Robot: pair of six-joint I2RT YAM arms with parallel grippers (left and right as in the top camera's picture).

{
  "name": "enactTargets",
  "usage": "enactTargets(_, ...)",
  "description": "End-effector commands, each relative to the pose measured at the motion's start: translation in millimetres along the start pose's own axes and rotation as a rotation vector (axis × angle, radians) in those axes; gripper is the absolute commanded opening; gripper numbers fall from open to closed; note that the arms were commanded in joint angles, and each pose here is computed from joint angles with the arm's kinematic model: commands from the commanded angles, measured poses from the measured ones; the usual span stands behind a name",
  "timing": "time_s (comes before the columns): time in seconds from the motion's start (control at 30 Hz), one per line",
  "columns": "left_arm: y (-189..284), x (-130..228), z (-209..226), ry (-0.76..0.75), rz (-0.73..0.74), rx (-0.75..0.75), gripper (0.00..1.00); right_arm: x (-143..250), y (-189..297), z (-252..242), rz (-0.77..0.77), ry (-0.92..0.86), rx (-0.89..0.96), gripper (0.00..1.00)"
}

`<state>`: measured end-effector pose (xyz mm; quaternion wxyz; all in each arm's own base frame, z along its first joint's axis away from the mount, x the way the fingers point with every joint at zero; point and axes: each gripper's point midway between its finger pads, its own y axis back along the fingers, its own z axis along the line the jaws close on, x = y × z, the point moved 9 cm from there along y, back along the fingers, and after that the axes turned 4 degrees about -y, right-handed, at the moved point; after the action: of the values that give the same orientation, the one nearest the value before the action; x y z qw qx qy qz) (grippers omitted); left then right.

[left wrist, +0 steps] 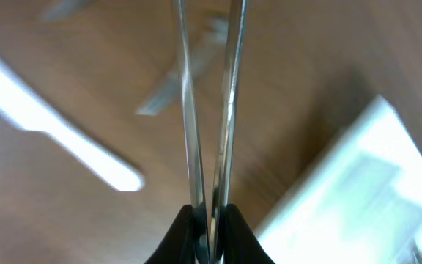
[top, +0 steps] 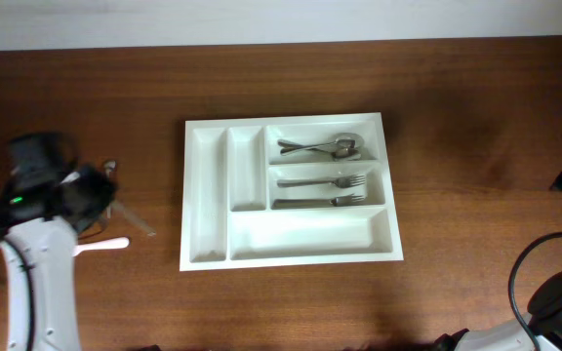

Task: Pack container
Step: 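Carry the tongs right over the tray with the left gripper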

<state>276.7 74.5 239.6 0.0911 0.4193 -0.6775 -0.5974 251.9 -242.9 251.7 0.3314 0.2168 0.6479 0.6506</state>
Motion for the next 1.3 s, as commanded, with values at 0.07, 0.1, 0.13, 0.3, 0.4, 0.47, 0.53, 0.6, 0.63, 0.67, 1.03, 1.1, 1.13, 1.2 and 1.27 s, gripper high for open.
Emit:
enactTargets(0.07,11,35,-73,-0.358,0.001,0.175,0.02,0,1,0,-0.005,-0.005,0.012,0.99)
enactTargets(0.1,13,44,-86,-0.422,0.001,0.207,0.02,0,1,0,-0.006,-0.005,0.012,0.99)
enactTargets(0.13,15,53,-98,-0.482,-0.002,0.240,0.02,0,1,0,-0.005,-0.005,0.012,0.99)
enactTargets(0.3,27,92,-146,-0.703,-0.040,0.392,0.02,0,1,0,-0.006,-0.005,0.012,0.99)
enactTargets(0.4,34,113,-163,-0.807,-0.051,0.457,0.04,0,1,0,-0.005,-0.005,0.012,0.99)
enactTargets(0.47,36,126,-171,-0.886,-0.047,0.480,0.04,0,1,0,-0.005,-0.005,0.012,0.99)
enactTargets(0.53,34,138,-176,-0.970,-0.036,0.487,0.04,0,1,0,-0.005,-0.005,0.012,0.99)
enactTargets(0.6,30,150,-180,-1.068,-0.024,0.491,0.04,0,1,0,-0.005,-0.005,0.012,0.99)
enactTargets(0.63,27,155,-182,-1.120,-0.017,0.492,0.04,0,1,0,-0.005,-0.005,0.012,0.99)
enactTargets(0.67,24,160,-184,-1.176,-0.013,0.493,0.04,0,1,0,-0.005,-0.005,0.012,0.99)
enactTargets(1.03,-8,187,-192,-1.632,0.000,0.488,0.06,0,1,0,-0.005,-0.005,0.012,0.99)
enactTargets(1.1,-8,188,-194,-1.713,-0.022,0.501,0.06,0,1,0,-0.005,-0.005,0.012,0.99)
enactTargets(1.13,-7,189,-195,-1.744,-0.034,0.509,0.06,0,1,0,-0.005,-0.005,0.012,0.99)
enactTargets(1.2,-6,192,-197,-1.803,-0.061,0.525,0.06,0,1,0,-0.005,-0.005,0.012,0.99)
enactTargets(1.27,-3,196,-200,-1.849,-0.084,0.542,0.06,0,1,0,-0.005,-0.005,0.012,0.99)
